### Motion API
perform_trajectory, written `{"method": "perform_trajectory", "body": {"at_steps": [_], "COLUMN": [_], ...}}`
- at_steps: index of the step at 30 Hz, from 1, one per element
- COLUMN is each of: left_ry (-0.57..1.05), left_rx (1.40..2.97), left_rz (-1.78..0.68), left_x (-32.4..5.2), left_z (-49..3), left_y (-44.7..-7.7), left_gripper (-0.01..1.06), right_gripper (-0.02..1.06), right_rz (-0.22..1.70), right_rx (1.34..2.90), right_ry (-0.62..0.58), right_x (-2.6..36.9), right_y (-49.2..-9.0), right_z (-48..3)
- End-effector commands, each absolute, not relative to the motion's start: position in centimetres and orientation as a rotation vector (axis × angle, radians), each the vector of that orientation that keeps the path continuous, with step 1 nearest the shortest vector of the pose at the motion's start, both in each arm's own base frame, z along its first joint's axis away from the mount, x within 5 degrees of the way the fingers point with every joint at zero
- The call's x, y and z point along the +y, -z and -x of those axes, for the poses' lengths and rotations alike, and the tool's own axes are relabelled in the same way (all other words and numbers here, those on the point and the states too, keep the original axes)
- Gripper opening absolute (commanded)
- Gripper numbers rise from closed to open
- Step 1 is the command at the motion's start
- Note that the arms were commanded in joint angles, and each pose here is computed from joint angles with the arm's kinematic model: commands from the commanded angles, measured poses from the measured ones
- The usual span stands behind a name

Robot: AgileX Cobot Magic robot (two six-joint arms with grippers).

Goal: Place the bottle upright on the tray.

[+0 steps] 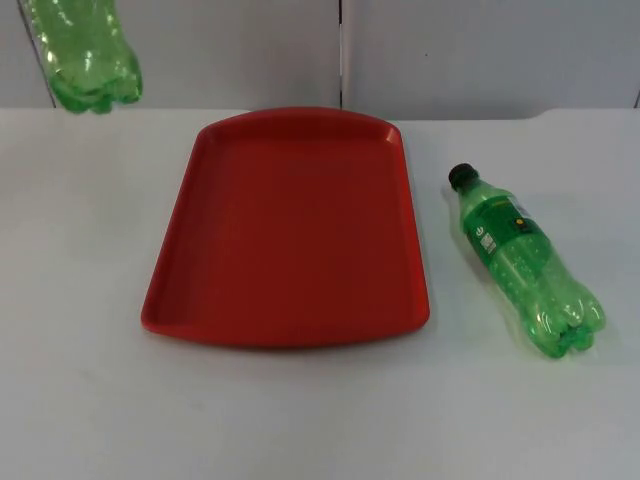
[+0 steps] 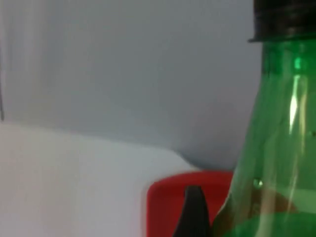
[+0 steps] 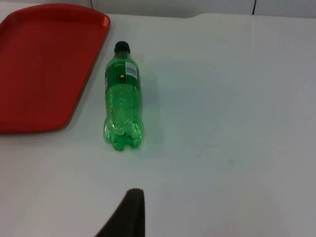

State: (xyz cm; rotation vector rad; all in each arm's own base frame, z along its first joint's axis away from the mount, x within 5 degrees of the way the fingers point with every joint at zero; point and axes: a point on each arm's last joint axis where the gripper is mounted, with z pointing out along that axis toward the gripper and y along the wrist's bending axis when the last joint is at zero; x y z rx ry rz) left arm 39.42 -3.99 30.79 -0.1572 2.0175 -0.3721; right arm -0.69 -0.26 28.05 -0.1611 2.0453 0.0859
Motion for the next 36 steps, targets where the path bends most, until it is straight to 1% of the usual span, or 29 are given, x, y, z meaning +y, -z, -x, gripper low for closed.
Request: {"method": "perform_trajectory", "body": {"at_steps": [1,3,4,6,7,9,10,12,16,18,20,22,24,25,28,30,33,36], "left_ry": [0.351,0.305,0.305,0.257,0.217,0.215,0.19,0.166,0.202,0.27,0.293,0.333,0.327,0.327,0.344,0.353,0.38,0.386], "left_rx": [1.924,1.859,1.859,1.795,1.739,1.728,1.676,1.627,1.542,1.453,1.424,1.394,1.38,1.38,1.342,1.326,1.284,1.29], "left_rz": [0.169,0.137,0.137,0.097,0.06,0.052,0.03,-0.028,-0.112,-0.191,-0.231,-0.275,-0.326,-0.326,-0.371,-0.374,-0.378,-0.379], "left_x": [-4.8,-6.0,-6.0,-7.2,-8.1,-8.4,-9.2,-10.1,-11.7,-12.8,-13.3,-13.9,-14.4,-14.4,-15.1,-15.3,-15.7,-15.6], "left_z": [-39.4,-39.5,-39.5,-39.5,-39.4,-39.4,-39.4,-39.4,-39.7,-40.0,-40.2,-40.5,-41.0,-41.0,-42.0,-42.3,-43.0,-43.5], "left_y": [-32.0,-32.5,-32.5,-32.9,-33.4,-33.4,-33.7,-33.8,-33.6,-33.3,-33.0,-32.2,-30.9,-30.9,-28.3,-27.6,-25.3,-23.5], "left_gripper": [0.0,0.0,0.0,0.0,0.0,0.0,0.0,0.0,0.0,0.0,0.0,0.0,0.0,0.0,0.0,0.0,0.0,0.0], "right_gripper": [1.05,1.05,1.05,1.05,1.05,1.05,1.05,1.05,1.05,1.05,1.05,1.05,1.05,1.05,1.05,1.05,1.05,1.05], "right_rz": [0.157,0.157,0.157,0.157,0.157,0.157,0.157,0.157,0.157,0.157,0.157,0.157,0.157,0.157,0.157,0.157,0.157,0.157], "right_rx": [2.04,2.04,2.04,2.04,2.04,2.04,2.04,2.04,2.04,2.04,2.04,2.04,2.04,2.04,2.04,2.04,2.04,2.04], "right_ry": [-0.09,-0.09,-0.09,-0.09,-0.09,-0.09,-0.09,-0.09,-0.09,-0.09,-0.09,-0.09,-0.09,-0.09,-0.09,-0.09,-0.09,-0.09], "right_x": [-0.2,-0.2,-0.2,-0.2,-0.2,-0.2,-0.2,-0.2,-0.2,-0.2,-0.2,-0.2,-0.2,-0.2,-0.2,-0.2,-0.2,-0.2], "right_y": [-28.0,-28.0,-28.0,-28.0,-28.0,-28.0,-28.0,-28.0,-28.0,-28.0,-28.0,-28.0,-28.0,-28.0,-28.0,-28.0,-28.0,-28.0], "right_z": [0.7,0.7,0.7,0.7,0.7,0.7,0.7,0.7,0.7,0.7,0.7,0.7,0.7,0.7,0.7,0.7,0.7,0.7]}}
